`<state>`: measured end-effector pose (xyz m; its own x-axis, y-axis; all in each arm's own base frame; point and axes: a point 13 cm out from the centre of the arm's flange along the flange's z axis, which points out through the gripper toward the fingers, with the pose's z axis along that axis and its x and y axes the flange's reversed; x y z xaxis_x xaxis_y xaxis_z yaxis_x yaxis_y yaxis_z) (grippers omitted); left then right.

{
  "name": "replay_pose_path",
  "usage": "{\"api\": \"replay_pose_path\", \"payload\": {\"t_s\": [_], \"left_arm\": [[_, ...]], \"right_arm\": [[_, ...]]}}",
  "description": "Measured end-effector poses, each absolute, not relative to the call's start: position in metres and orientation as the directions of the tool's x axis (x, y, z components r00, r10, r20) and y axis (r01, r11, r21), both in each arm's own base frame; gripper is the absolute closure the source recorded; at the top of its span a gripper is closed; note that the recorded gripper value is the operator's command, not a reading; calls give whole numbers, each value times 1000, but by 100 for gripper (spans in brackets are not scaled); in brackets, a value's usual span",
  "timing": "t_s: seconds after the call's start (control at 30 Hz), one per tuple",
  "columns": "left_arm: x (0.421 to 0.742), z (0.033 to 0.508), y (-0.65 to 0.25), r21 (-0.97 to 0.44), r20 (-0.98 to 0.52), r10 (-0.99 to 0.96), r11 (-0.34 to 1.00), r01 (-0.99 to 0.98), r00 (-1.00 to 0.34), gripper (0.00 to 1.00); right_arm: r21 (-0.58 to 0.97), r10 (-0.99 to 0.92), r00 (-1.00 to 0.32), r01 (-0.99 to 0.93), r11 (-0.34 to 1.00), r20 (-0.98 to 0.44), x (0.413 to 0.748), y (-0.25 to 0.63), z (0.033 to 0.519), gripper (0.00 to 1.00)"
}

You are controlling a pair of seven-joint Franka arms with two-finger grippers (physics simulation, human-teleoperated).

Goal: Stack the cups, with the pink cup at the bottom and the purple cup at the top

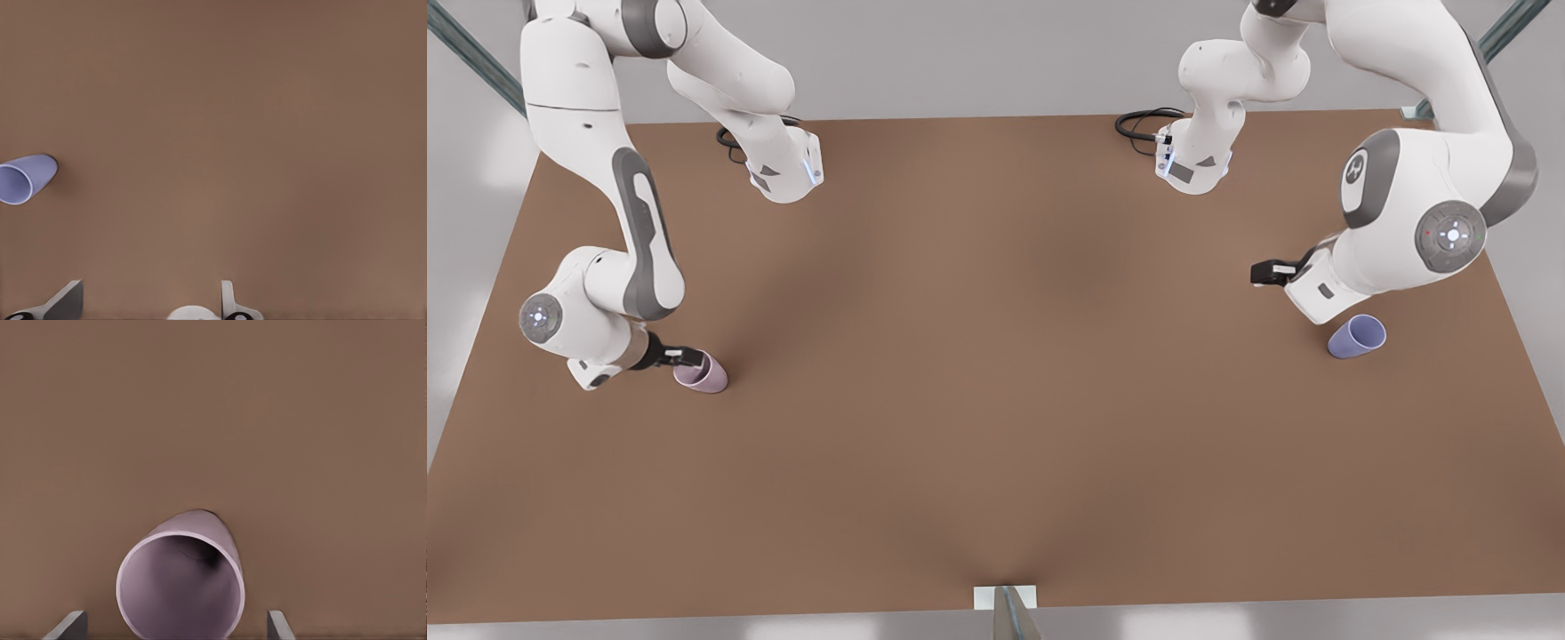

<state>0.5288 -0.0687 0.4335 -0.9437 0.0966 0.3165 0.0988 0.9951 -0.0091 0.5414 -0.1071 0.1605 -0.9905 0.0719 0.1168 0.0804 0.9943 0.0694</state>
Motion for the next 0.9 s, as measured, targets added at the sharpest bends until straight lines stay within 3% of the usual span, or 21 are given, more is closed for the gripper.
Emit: {"api": "replay_pose_path", "payload": {"t_s": [0.4,0.43,0.53,0.57,0.67,0.9], "left_arm": [[525,429,-68,-7,340,92,995,95,-936,0],[525,430,-68,-7,342,92,995,95,-935,0],[522,430,-69,-7,351,92,995,96,-932,0],[521,429,-69,-7,353,93,995,97,-931,0],[520,428,-69,-6,362,92,995,96,-928,0],[520,422,-68,-4,378,88,996,94,-922,0]], "right_arm": [[76,88,-988,98,992,126,542,-128,107,0],[77,86,-988,96,992,125,543,-129,105,3],[78,80,-989,90,993,121,546,-128,95,57],[80,77,-990,87,993,118,547,-127,93,65],[92,67,-992,78,993,111,549,-125,89,77],[79,34,-997,39,996,74,565,-118,103,79]]}}
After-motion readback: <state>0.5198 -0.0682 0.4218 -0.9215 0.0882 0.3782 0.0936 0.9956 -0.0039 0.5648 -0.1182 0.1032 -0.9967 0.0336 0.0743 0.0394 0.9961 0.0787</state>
